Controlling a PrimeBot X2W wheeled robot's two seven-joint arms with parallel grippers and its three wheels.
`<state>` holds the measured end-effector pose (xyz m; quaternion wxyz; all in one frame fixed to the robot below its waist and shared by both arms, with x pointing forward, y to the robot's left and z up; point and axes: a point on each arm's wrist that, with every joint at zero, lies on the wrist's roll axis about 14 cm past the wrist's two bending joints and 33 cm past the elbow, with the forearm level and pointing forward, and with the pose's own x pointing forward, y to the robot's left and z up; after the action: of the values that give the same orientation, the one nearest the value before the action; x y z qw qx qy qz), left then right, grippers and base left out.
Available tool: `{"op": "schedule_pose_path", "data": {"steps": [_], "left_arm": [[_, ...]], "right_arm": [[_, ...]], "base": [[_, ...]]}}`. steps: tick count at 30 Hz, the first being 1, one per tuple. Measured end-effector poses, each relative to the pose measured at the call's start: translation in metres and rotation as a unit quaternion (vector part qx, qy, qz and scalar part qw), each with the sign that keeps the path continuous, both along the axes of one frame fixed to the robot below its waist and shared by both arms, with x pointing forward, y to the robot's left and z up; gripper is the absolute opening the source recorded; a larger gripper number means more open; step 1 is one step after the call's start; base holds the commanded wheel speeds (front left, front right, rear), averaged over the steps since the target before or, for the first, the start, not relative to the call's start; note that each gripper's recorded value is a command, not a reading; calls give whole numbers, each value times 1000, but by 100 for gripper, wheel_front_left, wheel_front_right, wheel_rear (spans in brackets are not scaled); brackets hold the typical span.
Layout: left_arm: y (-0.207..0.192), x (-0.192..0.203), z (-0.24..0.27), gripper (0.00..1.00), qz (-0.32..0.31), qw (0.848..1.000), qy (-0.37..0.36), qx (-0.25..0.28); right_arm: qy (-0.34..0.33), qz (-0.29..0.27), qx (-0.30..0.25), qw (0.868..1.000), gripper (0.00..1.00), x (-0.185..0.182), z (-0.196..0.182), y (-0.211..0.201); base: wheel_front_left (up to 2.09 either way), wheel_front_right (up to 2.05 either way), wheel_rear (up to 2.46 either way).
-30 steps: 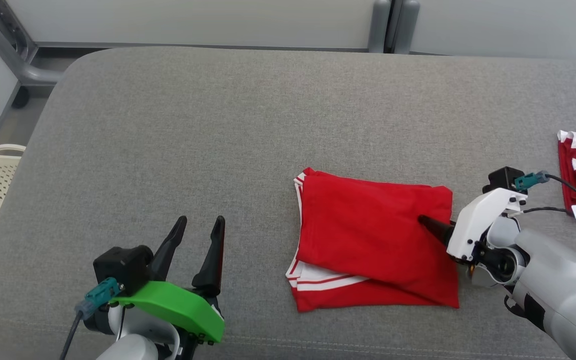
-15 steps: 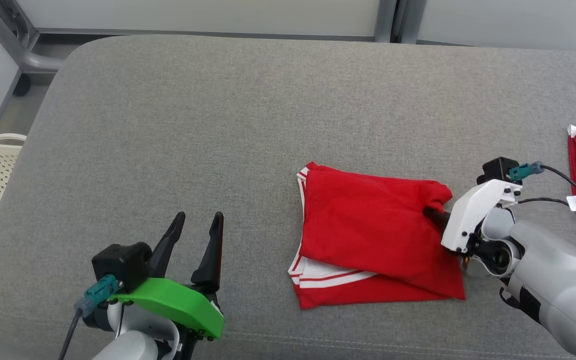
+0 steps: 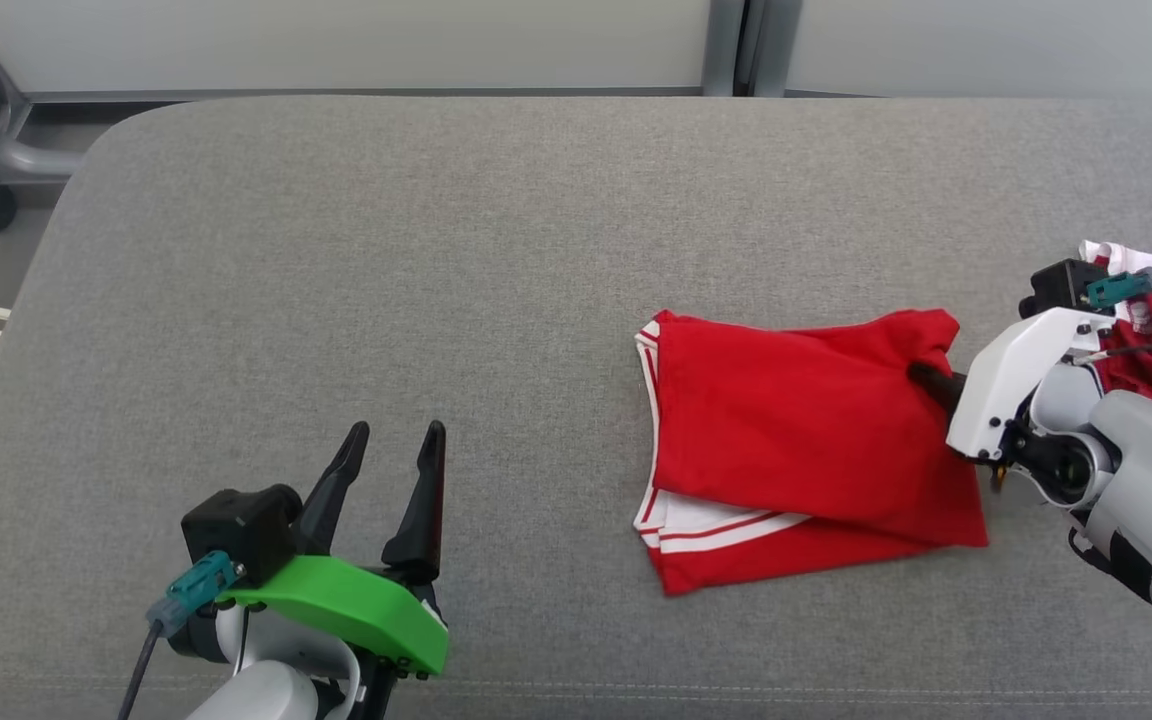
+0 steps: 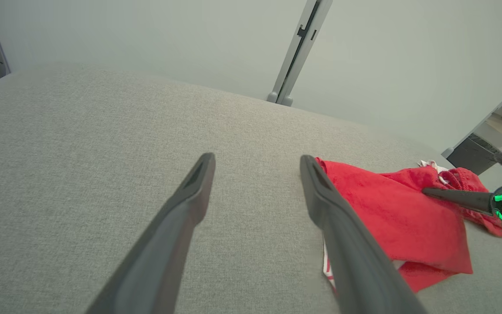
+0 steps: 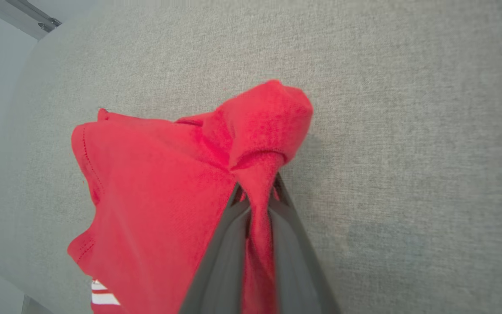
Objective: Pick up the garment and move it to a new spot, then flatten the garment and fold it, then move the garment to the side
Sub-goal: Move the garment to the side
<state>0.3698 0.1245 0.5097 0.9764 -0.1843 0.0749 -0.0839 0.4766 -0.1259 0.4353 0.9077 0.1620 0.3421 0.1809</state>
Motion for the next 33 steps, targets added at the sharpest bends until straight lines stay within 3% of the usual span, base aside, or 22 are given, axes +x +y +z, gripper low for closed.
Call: {"op": "schedule_pose_path", "data": {"steps": [19, 33], "left_arm": [[-47, 14, 4, 100, -70, 997, -9, -13], [-72, 28, 10, 100, -114, 993, -21, -4]], "right_arm": [[-71, -57, -82, 992, 0, 25, 67, -88], [-79, -100, -177, 976, 0, 38, 102, -168]], "base": [[0, 0, 0], [0, 0, 0]]}}
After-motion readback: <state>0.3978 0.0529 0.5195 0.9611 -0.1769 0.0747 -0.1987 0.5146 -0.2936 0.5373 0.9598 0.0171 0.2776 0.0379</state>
